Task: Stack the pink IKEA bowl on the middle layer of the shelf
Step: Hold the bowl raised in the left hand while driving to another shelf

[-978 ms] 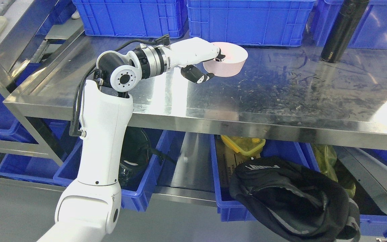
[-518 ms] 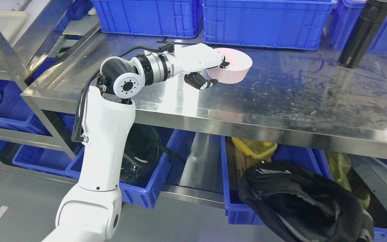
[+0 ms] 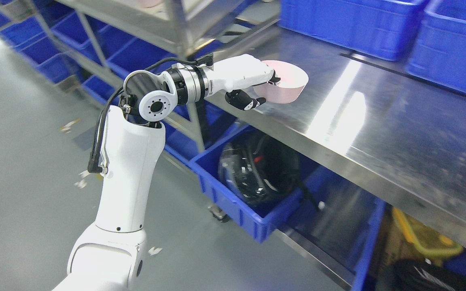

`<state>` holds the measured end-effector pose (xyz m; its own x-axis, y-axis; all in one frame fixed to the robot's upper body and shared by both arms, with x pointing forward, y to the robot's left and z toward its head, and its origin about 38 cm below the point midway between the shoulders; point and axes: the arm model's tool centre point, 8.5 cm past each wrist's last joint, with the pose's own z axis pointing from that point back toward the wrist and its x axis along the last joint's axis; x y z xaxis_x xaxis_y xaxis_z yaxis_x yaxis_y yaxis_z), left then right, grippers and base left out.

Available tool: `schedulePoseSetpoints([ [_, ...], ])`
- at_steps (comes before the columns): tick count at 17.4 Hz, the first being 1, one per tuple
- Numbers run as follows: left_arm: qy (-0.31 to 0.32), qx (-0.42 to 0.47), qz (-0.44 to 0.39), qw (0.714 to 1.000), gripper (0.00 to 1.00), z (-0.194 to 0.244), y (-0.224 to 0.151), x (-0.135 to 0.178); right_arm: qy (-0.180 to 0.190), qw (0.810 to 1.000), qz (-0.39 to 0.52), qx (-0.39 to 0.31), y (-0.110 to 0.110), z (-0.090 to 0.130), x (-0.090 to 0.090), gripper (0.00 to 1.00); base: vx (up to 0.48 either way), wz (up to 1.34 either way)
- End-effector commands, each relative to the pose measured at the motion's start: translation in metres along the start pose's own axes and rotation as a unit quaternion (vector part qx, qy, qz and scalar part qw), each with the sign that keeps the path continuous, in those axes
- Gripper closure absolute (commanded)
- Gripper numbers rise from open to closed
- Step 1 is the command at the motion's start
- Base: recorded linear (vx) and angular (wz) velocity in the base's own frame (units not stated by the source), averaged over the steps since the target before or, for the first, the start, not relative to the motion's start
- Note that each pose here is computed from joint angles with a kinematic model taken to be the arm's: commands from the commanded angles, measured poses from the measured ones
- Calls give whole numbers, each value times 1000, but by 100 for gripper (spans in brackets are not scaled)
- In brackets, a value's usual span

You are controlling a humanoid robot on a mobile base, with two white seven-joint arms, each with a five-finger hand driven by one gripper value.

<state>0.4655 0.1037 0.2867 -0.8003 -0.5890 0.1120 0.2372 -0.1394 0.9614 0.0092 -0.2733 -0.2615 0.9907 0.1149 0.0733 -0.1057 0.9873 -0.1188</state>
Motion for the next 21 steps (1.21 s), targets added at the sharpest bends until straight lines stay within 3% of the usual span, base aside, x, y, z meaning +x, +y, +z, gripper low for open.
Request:
schedulePoseSetpoints([
  [1,-5,-6,-8,1000,96,1,-2,3,4,1000,0,-5,-9,0,-10,0,59,1495],
  [13,-17,-3,-18,1000,95,1,-2,5,4,1000,1,-5,-9,0,-10,0,79,1293],
  [21,-31,38,-27,998,95,15,6,-2,4,1000,1,-5,-9,0,-10,0,187,425],
])
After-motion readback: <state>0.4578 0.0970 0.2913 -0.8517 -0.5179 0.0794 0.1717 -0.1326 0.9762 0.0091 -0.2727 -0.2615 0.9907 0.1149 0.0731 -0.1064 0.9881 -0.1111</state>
